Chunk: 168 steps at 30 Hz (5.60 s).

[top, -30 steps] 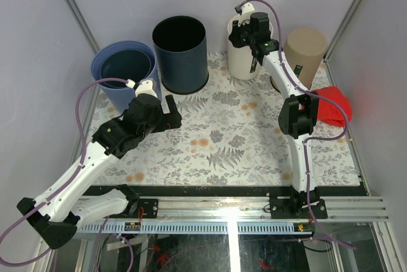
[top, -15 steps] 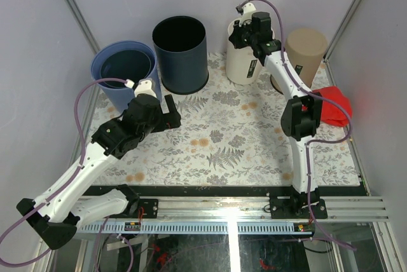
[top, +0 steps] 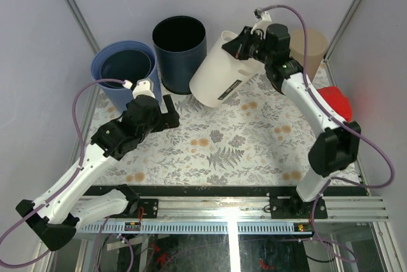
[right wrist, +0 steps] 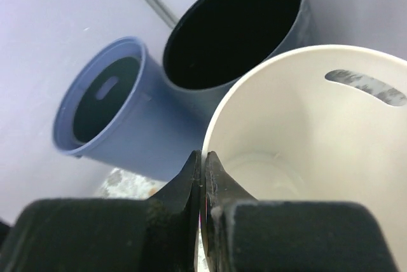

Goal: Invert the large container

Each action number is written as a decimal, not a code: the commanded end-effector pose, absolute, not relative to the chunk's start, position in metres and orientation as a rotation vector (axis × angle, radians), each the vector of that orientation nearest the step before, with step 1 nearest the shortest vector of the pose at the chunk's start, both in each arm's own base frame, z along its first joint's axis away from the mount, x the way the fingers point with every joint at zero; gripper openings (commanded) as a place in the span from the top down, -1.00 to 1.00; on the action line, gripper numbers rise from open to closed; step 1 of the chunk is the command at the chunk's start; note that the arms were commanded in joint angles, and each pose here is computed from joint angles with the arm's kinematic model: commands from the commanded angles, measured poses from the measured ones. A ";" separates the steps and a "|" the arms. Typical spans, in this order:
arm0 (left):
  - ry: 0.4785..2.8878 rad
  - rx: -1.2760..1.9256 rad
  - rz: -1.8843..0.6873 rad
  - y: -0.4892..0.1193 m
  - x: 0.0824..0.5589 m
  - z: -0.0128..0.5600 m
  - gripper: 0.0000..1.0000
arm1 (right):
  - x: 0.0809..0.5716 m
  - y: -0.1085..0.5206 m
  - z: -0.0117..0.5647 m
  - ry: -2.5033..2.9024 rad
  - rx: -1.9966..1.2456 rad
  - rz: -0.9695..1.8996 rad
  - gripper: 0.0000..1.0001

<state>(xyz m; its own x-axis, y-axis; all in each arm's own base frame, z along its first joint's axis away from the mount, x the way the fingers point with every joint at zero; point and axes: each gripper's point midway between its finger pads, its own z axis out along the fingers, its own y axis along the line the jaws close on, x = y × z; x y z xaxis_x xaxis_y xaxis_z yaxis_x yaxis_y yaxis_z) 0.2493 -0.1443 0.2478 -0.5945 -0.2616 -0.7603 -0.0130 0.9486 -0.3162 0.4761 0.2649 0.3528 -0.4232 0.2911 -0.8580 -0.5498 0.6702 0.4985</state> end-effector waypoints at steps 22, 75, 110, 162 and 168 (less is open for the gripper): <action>2.172 -0.293 -0.486 -0.154 0.241 0.217 -0.99 | 0.356 0.236 0.289 1.710 0.205 1.306 1.00; 2.186 -0.338 -0.755 -0.213 0.265 0.165 -0.50 | 0.256 0.198 0.211 2.426 -0.168 0.929 0.05; 2.179 -0.215 -0.631 -0.227 0.266 0.199 -0.27 | 0.253 0.225 0.202 2.499 -0.244 0.807 0.15; 2.079 -0.068 -0.532 -0.235 0.281 0.291 -0.27 | 0.277 0.314 0.169 2.058 -0.025 1.527 0.12; 2.093 -0.041 -0.532 -0.245 0.281 0.288 -0.27 | 0.281 0.313 0.154 2.080 0.026 1.516 0.10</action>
